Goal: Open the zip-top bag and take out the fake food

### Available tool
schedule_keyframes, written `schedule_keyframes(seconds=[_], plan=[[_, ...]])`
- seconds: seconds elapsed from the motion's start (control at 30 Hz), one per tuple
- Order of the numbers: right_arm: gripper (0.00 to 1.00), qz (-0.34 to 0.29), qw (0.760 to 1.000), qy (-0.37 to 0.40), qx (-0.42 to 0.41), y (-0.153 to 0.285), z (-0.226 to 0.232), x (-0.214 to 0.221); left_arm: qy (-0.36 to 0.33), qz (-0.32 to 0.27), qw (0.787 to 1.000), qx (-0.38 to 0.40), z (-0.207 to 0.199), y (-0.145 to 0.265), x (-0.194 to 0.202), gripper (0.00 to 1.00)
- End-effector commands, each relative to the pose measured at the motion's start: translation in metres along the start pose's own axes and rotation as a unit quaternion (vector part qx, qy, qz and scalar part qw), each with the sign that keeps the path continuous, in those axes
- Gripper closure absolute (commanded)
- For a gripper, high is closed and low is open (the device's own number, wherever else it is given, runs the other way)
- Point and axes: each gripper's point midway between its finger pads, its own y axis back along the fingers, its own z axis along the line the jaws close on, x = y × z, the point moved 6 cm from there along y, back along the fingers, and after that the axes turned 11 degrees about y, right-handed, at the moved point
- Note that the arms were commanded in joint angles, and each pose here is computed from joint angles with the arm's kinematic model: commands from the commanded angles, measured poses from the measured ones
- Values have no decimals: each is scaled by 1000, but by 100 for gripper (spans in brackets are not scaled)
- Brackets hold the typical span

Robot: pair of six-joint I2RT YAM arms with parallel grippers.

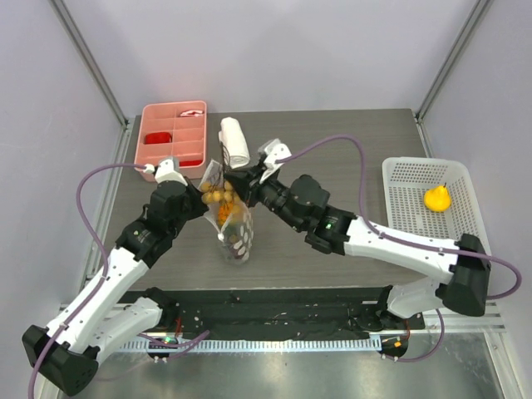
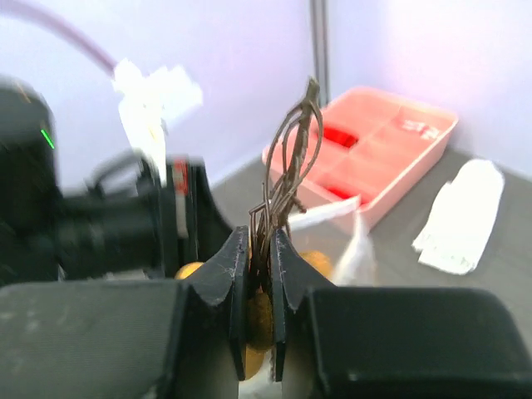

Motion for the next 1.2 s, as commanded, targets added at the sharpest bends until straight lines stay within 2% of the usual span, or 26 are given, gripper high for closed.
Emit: schedule_keyframes(seconds=[0.0, 0.07, 0.17, 0.2, 0.3, 0.43, 0.57, 0.63, 0.7, 0.73, 0.77, 0.83, 0.9, 0.93, 1.07, 1.1, 1.13, 1.17], plan=[[99, -145, 987, -43, 54, 28, -25, -118, -1, -35, 999, 5, -7, 8, -17, 100], [99, -150, 986, -37, 64, 39, -31, -130, -1, -34, 999, 12, -9, 8, -17, 100], [99, -115, 979, -25, 168, 59, -64, -135, -7, -41, 999, 7, -9, 14, -23, 100], [99, -102, 969, -24, 223, 69, -80, -134, -14, -45, 999, 5, -9, 16, -26, 100], [99, -67, 949, -8, 309, 104, -124, -122, -30, -62, 998, -7, -7, 26, -36, 100], [99, -12, 922, 7, 388, 159, -177, -81, -83, -57, 995, -24, -6, 40, -47, 100], [99, 56, 866, 31, 497, 216, -213, -46, -113, -64, 991, -36, -6, 53, -59, 100], [99, 113, 817, 35, 564, 238, -231, -25, -123, -66, 989, -43, -5, 53, -61, 100], [99, 144, 775, 29, 615, 254, -250, -9, -134, -64, 988, -49, -1, 49, -58, 100], [99, 179, 759, 30, 625, 259, -256, 8, -137, -59, 987, -52, 0, 46, -56, 100], [99, 194, 751, 22, 630, 262, -262, 15, -139, -54, 987, -53, 0, 44, -54, 100], [99, 227, 722, -9, 654, 269, -276, 31, -143, -47, 987, -64, 4, 38, -49, 100], [99, 237, 723, -41, 648, 265, -283, 45, -144, -49, 986, -70, 6, 34, -48, 100], [99, 248, 708, -54, 659, 271, -292, 55, -146, -48, 985, -74, 9, 30, -45, 100], [99, 244, 700, -140, 656, 283, -324, 86, -139, -19, 989, -47, 5, 18, -35, 100], [99, 238, 725, -181, 620, 276, -327, 94, -132, -13, 990, -43, 4, 17, -33, 100], [99, 213, 730, -211, 614, 275, -335, 100, -128, -9, 991, -39, 3, 14, -32, 100], [99, 207, 721, -237, 617, 284, -347, 108, -125, -2, 991, -35, 2, 13, -30, 100]])
